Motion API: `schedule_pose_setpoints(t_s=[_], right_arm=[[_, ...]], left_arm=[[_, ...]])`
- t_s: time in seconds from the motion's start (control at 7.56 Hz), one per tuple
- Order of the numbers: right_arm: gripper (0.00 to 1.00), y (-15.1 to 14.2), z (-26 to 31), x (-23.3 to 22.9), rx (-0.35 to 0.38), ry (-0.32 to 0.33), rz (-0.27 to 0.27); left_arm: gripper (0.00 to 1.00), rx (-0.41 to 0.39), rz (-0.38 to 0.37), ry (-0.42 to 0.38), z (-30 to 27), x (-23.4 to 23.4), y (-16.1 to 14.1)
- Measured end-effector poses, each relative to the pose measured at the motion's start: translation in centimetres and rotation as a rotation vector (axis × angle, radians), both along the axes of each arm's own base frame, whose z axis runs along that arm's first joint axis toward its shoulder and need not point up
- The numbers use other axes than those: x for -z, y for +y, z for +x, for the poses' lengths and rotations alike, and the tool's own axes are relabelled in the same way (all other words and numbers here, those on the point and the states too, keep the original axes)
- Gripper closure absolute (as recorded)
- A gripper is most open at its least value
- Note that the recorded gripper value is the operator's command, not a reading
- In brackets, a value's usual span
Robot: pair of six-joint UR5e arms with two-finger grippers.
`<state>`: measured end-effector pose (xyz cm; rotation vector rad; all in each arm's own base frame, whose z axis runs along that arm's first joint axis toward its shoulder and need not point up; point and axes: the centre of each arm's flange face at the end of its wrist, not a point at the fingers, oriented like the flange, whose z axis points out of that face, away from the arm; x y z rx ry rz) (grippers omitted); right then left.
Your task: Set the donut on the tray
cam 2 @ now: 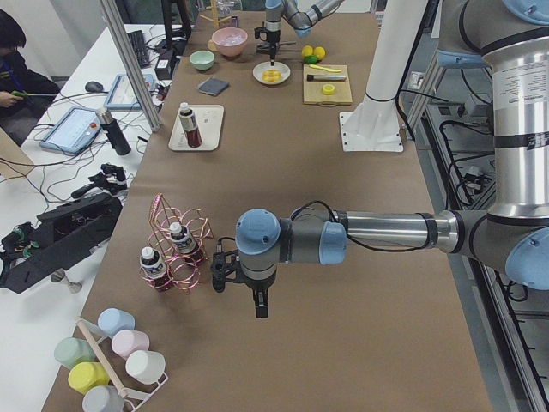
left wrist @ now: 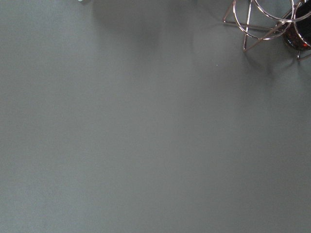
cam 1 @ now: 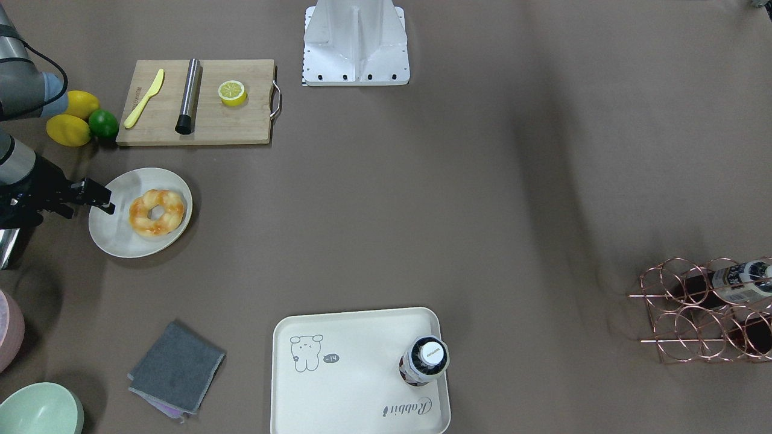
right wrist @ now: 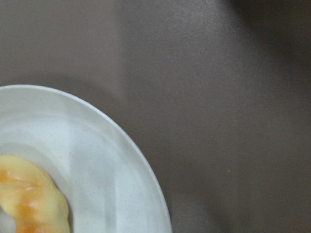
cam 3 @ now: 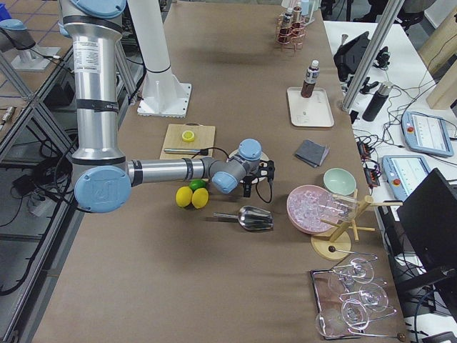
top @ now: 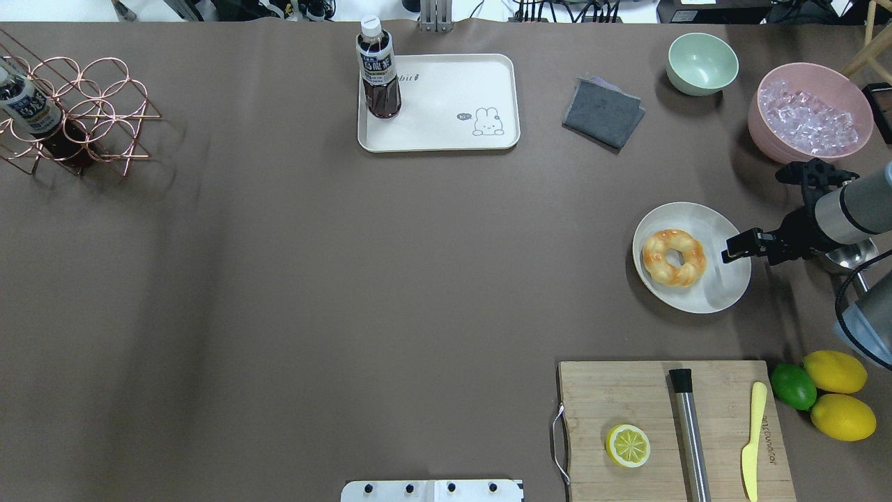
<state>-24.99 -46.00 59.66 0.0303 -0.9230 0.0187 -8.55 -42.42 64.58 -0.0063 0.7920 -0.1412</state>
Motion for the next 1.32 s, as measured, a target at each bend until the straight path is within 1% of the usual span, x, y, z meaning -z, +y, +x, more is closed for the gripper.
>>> schedule_pose_setpoints(t_s=[0.13, 0.66, 0.79, 1.19, 1.32], right_arm=[[1.00, 0.1, -0.1, 0.0, -0.001, 0.000, 0.002], [1.00, -0.2, -0.4, 0.8, 0.001, -0.010, 0.012], [1.00, -0.4, -0.7, 1.3, 0.004, -0.022, 0.011], [1.00, -2.9, -1.4, 6.2, -0.002, -0.138, -0.055], [1.00, -3.7, -0.9, 7.5, -0.002, -0.169, -0.064]], left_arm=[[0.02, 0.000, -0.001, 0.000, 0.0, 0.0, 0.0], [0.02, 0.000, -0.001, 0.000, 0.0, -0.1, 0.2], [0.02, 0.000, -0.001, 0.000, 0.0, -0.1, 0.2], [0.02, 0.000, 0.000, 0.000, 0.0, 0.0, 0.2], [0.02, 0.000, 0.001, 0.000, 0.0, 0.0, 0.2]])
